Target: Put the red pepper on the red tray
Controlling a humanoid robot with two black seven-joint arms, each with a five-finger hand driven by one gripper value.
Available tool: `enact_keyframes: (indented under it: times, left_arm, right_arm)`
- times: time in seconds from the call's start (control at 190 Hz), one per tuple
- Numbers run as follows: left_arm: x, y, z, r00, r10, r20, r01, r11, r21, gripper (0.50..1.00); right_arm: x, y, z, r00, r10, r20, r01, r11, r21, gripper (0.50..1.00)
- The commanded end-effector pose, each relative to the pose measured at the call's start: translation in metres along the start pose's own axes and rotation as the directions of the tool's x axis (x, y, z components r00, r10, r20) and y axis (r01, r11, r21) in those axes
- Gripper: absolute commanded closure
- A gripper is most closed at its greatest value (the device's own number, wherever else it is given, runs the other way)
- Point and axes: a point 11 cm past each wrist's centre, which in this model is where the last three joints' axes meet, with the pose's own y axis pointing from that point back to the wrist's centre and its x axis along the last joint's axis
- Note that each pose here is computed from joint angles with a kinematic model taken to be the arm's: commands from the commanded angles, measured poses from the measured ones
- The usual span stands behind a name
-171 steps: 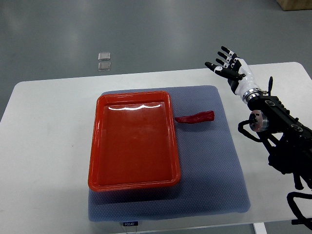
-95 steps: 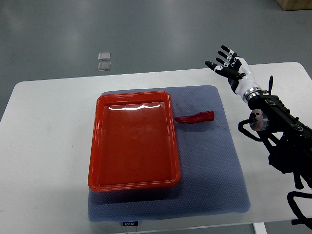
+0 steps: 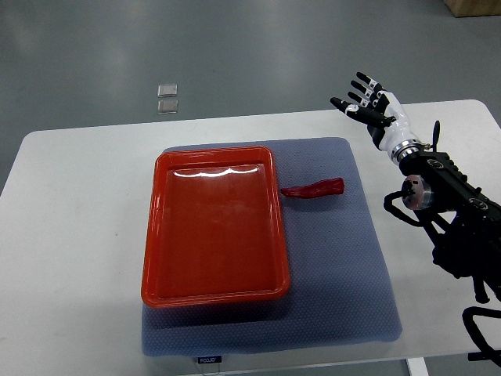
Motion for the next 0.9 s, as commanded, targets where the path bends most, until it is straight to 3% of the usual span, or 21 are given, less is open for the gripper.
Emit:
enact_keyframes:
  times: [0.0,0.586,0.897]
  left_arm:
    - [0.0,0.0,0.0,1.0,0.001,0.0,-0.001,1.0,0.0,0.5]
    - [0.001,0.0,0.0,1.0,0.003,0.0,-0.003,1.0,0.0,0.5]
    - [0.0,0.0,0.0,1.0,0.001,0.0,-0.001,1.0,0.0,0.5]
  right_arm:
    - [0.003,0.0,-0.002,1.0,0.005,-0.007,-0.005,1.0,0.002,0.585]
    - [0.007,-0.003,-0.015,1.0,0.0,-0.031,0.001,1.0,0.024,0.585]
    - [0.015,-0.008,-0.036,0.972,-0.053,-0.229,0.057,0.998,0.013,0.585]
